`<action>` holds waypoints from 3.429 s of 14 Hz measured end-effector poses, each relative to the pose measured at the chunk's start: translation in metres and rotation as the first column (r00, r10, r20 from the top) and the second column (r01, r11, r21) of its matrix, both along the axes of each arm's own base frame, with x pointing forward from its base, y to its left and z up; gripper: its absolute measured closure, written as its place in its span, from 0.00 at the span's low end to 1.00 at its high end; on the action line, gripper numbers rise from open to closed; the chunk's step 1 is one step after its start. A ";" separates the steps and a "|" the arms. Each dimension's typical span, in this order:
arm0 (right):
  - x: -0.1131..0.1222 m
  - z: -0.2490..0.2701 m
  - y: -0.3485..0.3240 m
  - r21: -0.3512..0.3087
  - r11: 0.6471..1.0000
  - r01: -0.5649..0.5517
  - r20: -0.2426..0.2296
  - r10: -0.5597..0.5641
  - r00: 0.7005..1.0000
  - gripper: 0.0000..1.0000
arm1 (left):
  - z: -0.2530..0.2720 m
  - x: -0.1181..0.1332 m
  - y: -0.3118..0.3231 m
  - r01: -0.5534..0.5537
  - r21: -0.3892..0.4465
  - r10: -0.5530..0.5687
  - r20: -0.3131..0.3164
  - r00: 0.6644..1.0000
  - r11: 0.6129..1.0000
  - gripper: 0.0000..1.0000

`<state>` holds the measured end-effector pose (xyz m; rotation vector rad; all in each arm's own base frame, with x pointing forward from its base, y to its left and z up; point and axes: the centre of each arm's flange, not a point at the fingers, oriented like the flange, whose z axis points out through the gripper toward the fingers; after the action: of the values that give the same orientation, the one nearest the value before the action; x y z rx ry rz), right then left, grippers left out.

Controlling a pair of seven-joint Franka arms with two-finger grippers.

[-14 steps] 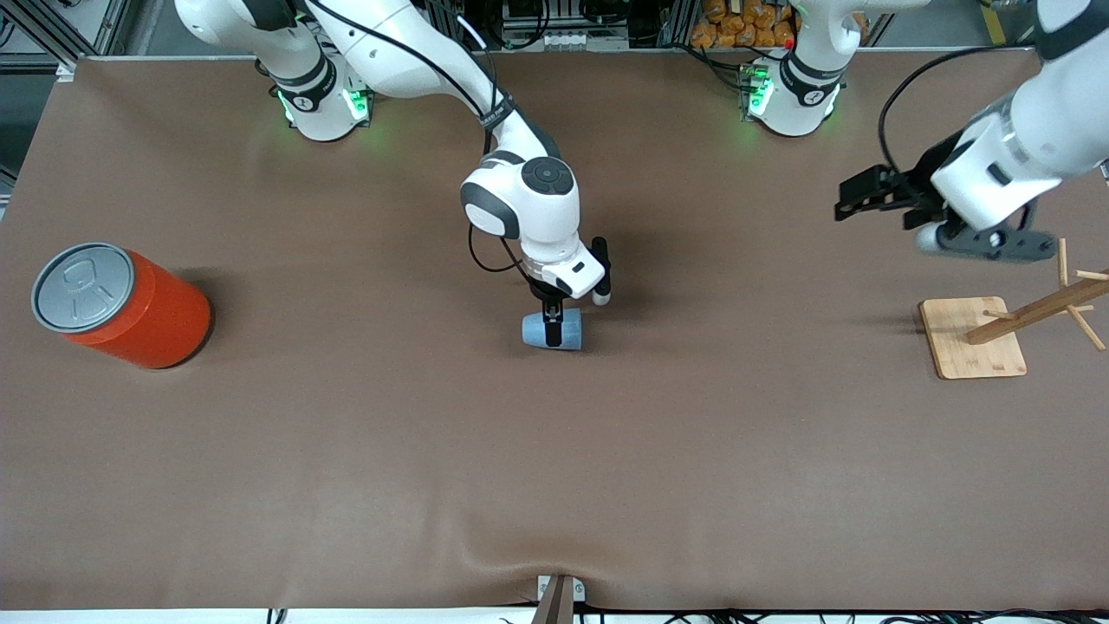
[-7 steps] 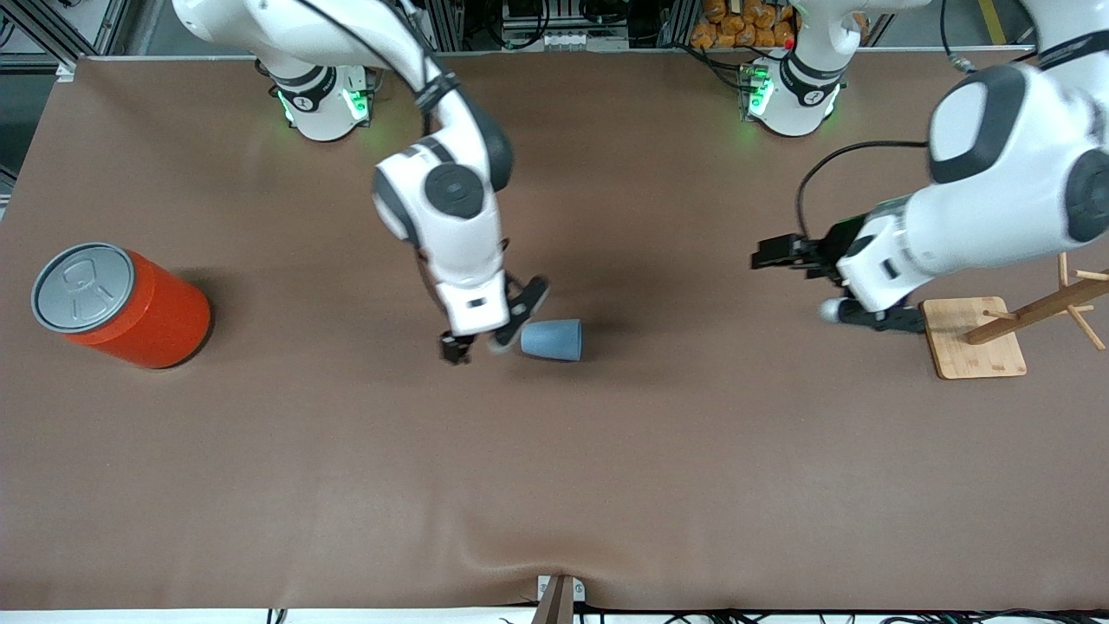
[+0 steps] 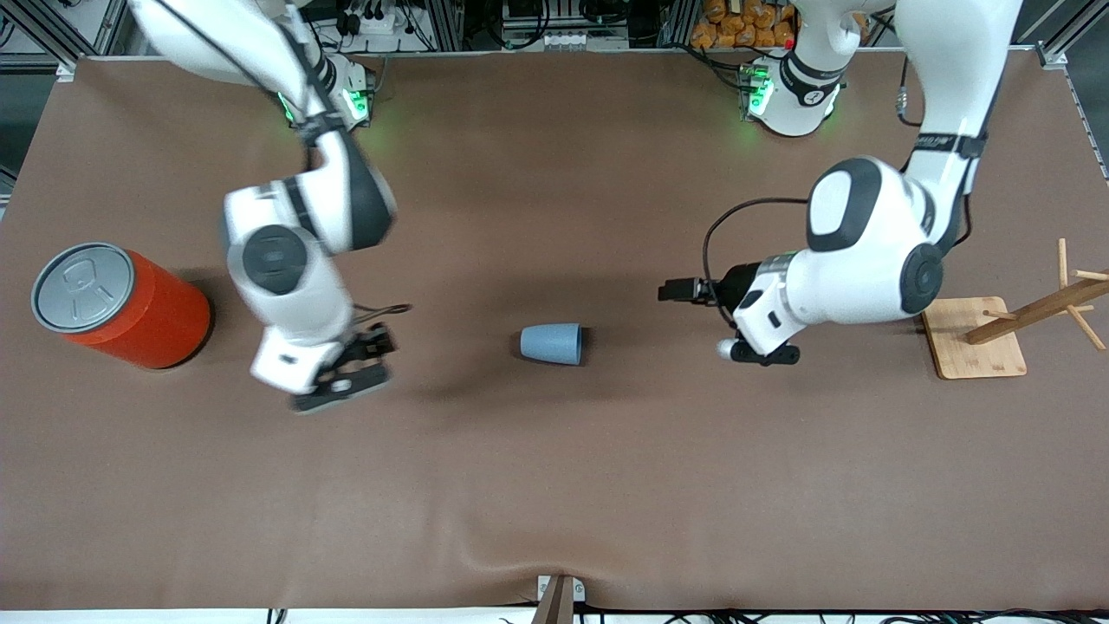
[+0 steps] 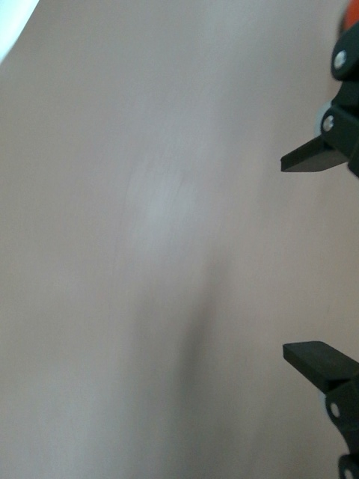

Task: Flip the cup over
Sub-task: 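Withdraw the right gripper while the left gripper reaches the cup's rim, then grasp the blue cup's rim with the left gripper and carry it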

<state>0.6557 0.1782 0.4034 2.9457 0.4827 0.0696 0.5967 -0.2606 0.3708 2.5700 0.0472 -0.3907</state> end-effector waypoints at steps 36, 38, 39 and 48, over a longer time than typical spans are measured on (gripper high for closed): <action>-0.106 0.229 -0.179 0.100 0.925 0.367 -0.194 -0.344 0.919 0.00 | -0.236 -0.016 -0.096 -0.112 -0.600 0.137 -0.004 0.990 0.792 0.29; -0.106 0.232 -0.182 0.104 0.922 0.372 -0.182 -0.350 0.919 0.00 | -0.241 -0.018 -0.099 -0.118 -0.604 0.141 -0.009 0.990 0.788 0.39; -0.106 0.233 -0.183 0.106 0.922 0.373 -0.177 -0.352 0.919 0.00 | -0.243 -0.019 -0.100 -0.116 -0.607 0.140 -0.007 0.990 0.786 0.52; -0.106 0.233 -0.193 0.138 0.912 0.386 -0.140 -0.368 0.919 0.00 | -0.224 0.003 -0.091 -0.115 -0.623 0.184 0.047 0.982 0.774 0.94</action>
<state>0.5494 -0.0145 0.6362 3.1556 -0.0950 -0.1070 0.6000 -0.3519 0.1467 1.9075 0.0717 -0.1651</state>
